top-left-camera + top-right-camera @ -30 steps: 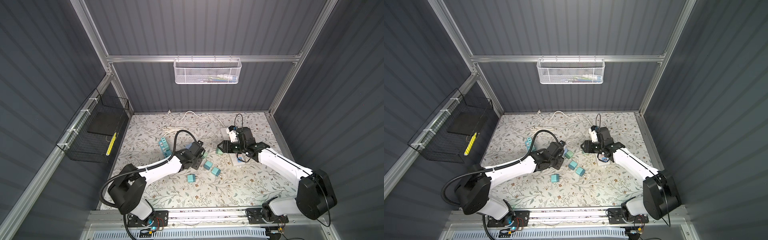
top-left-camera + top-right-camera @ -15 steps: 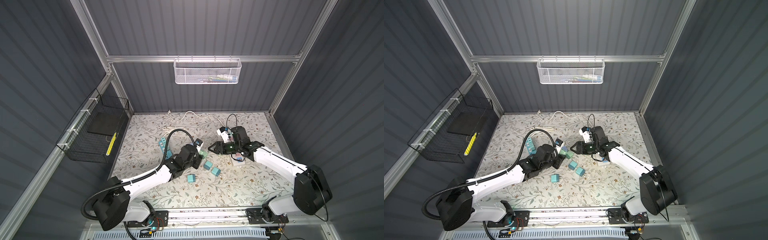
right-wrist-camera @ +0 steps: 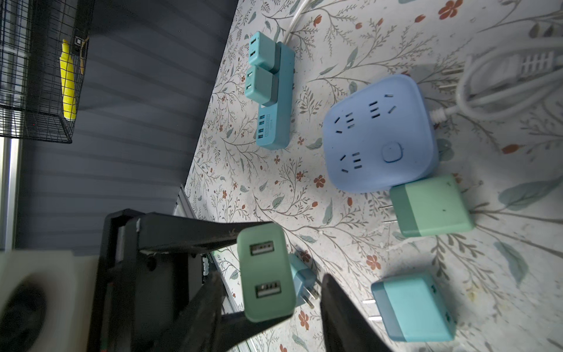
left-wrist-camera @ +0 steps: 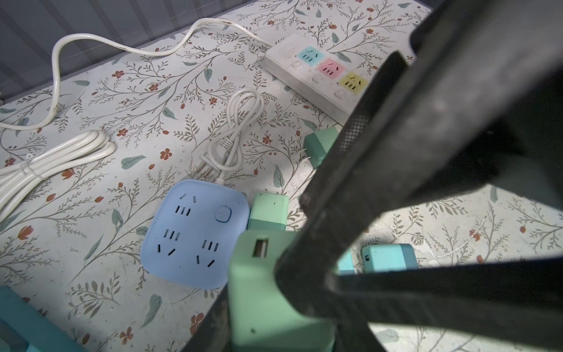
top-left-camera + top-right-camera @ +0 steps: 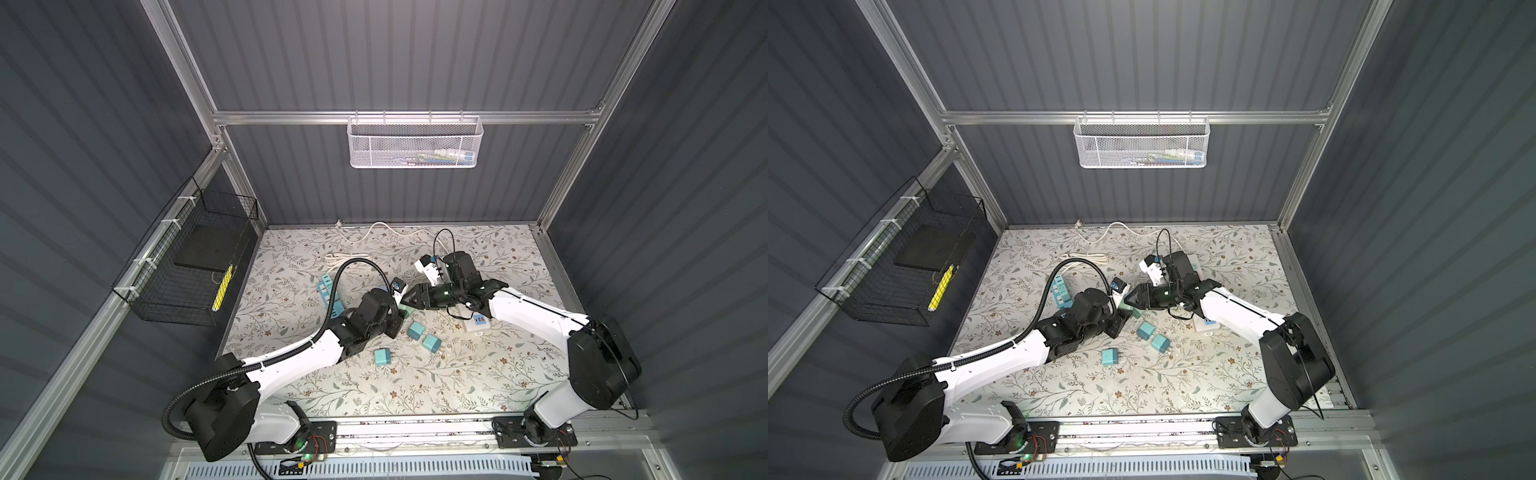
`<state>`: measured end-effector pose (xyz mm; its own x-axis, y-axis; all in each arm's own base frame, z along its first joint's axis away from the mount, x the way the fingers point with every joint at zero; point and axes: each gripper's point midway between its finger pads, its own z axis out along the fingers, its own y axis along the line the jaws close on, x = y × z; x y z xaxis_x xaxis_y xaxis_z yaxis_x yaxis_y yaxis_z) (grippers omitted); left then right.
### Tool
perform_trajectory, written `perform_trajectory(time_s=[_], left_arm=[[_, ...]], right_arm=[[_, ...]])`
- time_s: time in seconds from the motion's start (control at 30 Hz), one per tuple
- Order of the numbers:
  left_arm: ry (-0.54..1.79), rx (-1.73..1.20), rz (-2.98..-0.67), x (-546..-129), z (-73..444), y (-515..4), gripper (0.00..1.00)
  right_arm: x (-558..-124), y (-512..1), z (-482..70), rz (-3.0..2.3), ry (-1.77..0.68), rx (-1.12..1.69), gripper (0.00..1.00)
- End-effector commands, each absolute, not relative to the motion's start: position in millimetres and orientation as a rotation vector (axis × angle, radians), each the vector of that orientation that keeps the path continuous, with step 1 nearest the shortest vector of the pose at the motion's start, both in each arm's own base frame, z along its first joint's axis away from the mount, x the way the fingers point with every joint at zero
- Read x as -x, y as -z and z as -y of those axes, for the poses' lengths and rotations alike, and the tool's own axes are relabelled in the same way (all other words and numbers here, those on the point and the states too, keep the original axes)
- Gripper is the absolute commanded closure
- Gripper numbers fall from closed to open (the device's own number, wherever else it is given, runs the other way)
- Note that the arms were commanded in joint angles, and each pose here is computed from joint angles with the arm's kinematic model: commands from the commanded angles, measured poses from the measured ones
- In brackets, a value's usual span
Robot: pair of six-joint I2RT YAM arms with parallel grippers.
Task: Insert the plug
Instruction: 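Carry green adapter with left gripper toward right gripper while right gripper reaches to meet it, then close right gripper on the green adapter while left gripper opens and withdraws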
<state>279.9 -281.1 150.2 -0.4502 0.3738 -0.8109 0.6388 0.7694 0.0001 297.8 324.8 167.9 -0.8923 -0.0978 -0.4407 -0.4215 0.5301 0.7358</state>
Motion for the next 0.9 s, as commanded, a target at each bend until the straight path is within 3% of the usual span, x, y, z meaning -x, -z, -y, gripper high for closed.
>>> perform_trajectory(time_s=[0.0, 0.27, 0.43, 0.53, 0.67, 0.87], left_arm=[[0.408, -0.756, -2.036, -281, 286, -173, 0.72], [0.387, -0.755, -2.033, -283, 285, -173, 0.71], [0.385, -0.755, -2.029, -284, 286, -175, 0.68], [0.372, -0.749, -2.032, -285, 284, -174, 0.59], [0.345, -0.708, -2.026, -288, 277, -177, 0.38], [0.334, -0.634, -2.018, -286, 263, -183, 0.25]], right_arm=[[-298, -180, -338, -2.389, -1.358, 0.475, 0.5], [-291, -169, -343, -2.42, -1.36, 0.489, 0.58], [-290, -168, -343, -2.423, -1.351, 0.502, 0.69], [-291, -168, -343, -2.416, -1.348, 0.504, 0.75], [-294, -172, -344, -2.397, -1.331, 0.502, 0.78], [-302, -181, -349, -2.303, -1.194, 0.558, 0.82]])
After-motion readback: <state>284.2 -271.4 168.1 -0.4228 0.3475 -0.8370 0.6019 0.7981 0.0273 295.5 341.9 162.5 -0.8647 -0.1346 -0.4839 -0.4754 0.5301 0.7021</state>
